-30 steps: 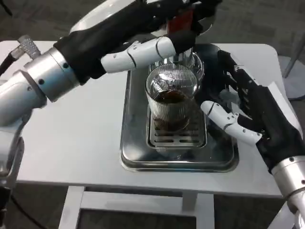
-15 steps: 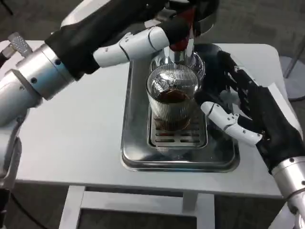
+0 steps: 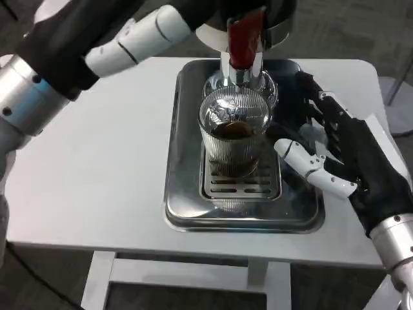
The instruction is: Grasp the cup under the faucet to collect the drink, then remove the cup.
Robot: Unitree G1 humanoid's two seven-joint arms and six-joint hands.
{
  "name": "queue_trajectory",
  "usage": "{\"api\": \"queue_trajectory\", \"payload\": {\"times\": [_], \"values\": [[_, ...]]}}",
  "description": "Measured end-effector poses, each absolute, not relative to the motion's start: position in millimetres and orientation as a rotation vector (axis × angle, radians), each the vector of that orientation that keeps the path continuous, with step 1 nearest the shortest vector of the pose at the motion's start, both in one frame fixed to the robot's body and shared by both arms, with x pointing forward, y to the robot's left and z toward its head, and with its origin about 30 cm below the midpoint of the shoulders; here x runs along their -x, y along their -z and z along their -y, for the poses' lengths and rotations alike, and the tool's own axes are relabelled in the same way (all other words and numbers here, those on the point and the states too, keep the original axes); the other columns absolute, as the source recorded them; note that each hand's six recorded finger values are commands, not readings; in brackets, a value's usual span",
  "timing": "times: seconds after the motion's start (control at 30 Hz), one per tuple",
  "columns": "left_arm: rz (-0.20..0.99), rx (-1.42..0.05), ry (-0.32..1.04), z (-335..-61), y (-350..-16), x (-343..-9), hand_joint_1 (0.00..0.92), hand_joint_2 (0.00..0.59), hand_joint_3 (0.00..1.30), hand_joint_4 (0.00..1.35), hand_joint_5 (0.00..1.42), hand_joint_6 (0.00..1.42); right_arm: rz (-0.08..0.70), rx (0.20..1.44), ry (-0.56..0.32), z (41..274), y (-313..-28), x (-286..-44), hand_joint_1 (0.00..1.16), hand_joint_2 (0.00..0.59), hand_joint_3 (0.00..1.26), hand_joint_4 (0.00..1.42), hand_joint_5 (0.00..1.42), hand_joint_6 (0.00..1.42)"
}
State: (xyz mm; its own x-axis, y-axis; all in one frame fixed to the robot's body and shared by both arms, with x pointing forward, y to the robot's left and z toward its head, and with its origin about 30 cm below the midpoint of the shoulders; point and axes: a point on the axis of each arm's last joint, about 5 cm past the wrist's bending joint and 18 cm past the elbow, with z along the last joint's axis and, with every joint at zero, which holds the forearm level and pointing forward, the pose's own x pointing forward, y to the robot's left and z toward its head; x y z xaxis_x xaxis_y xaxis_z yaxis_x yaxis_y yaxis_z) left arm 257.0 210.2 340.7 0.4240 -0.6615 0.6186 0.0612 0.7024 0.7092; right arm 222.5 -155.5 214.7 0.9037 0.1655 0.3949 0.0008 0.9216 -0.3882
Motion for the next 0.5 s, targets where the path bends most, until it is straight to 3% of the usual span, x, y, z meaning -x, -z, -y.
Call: {"api": "queue_trajectory", "payload": {"times": [0.27,0.5], "values": [[1.1,-0.68,0.388,-223.8,-333.0,-229.5,0.0,0.126,0.25,0.28,0.35,0.43,0.45,0.387,-0.081,157.0,-216.2,-220.0,0.53,0.287,0.08,0.08,0.13,0.25],[1.014,-0.703,0.317,-241.8,-314.6,-213.4,0.0,0.109,0.25,0.29,0.36,0.46,0.462,0.381,-0.081,158.2,-216.9,-218.8,0.61,0.246,0.04,0.08,0.16,0.28]]}}
